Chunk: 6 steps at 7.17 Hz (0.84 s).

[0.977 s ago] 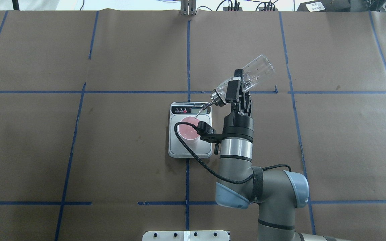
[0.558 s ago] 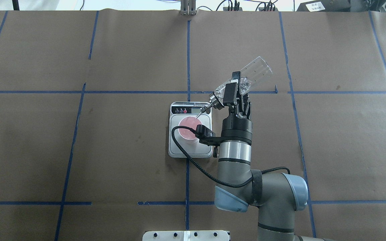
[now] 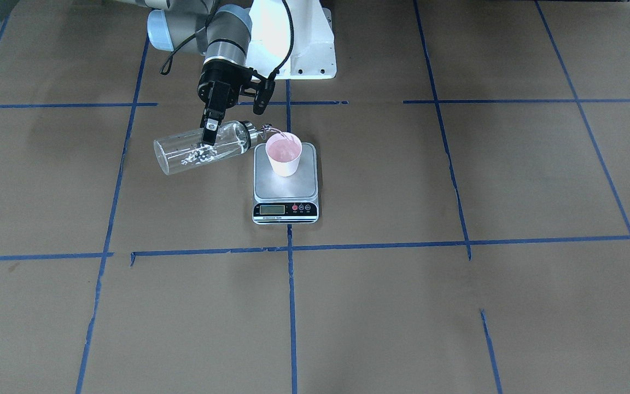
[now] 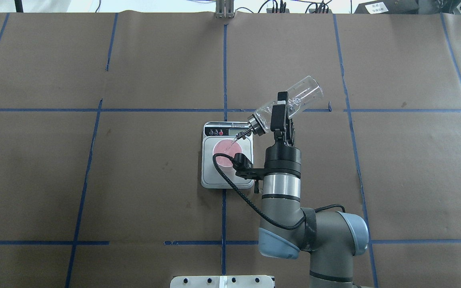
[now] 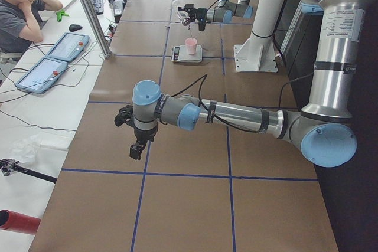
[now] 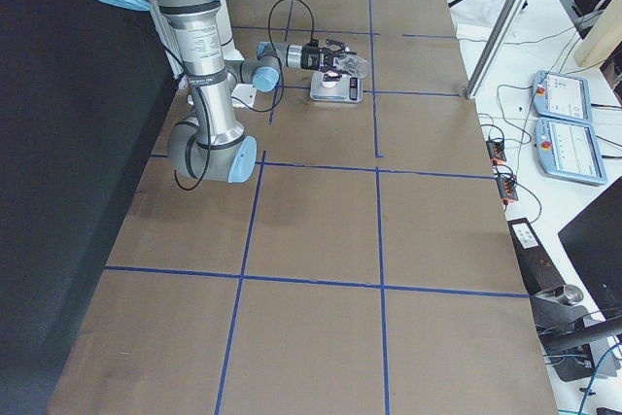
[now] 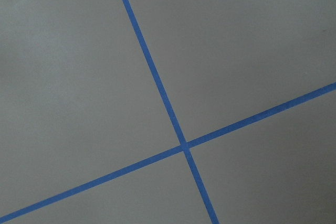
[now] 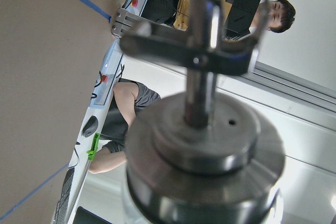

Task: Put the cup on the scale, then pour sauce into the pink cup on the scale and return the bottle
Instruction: 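Tilt the dispenser with the right gripper to pour into the cup, then turn the dispenser upright and move it back with the right gripper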

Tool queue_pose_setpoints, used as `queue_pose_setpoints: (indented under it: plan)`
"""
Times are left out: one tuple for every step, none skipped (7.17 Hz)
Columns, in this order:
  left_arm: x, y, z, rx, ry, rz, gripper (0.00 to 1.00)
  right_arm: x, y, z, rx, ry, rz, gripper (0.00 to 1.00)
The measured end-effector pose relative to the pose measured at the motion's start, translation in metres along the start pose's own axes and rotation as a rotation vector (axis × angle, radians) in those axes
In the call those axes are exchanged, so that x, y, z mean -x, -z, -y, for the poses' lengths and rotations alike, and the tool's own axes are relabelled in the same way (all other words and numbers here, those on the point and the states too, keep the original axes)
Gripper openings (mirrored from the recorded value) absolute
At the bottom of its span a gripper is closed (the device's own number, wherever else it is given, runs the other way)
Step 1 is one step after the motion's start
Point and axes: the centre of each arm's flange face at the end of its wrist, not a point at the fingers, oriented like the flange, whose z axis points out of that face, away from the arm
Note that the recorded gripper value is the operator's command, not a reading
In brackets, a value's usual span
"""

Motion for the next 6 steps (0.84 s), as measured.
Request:
queue_pose_setpoints:
  plan:
    - [-0.001, 0.001, 0.001, -0.002, 0.000, 0.000, 1.00, 0.006, 0.000, -0.001, -0.006, -0.055, 0.018, 0.00]
    - [-0.001, 0.002, 0.001, -0.004, -0.001, 0.001, 1.00, 0.014, 0.000, -0.003, -0.010, -0.097, 0.036, 0.00]
    - [-0.002, 0.005, 0.002, -0.007, -0.001, 0.001, 1.00, 0.018, 0.000, -0.004, -0.013, -0.143, 0.054, 0.00]
    - [-0.003, 0.007, 0.003, -0.012, -0.003, 0.002, 1.00, 0.019, 0.001, -0.004, -0.017, -0.200, 0.075, 0.00]
    - [-0.004, 0.008, 0.003, -0.014, -0.003, 0.003, 1.00, 0.014, 0.002, -0.003, -0.025, -0.256, 0.104, 0.00]
    - [-0.004, 0.009, 0.003, -0.015, -0.002, 0.003, 1.00, 0.005, 0.003, -0.004, -0.034, -0.303, 0.134, 0.00]
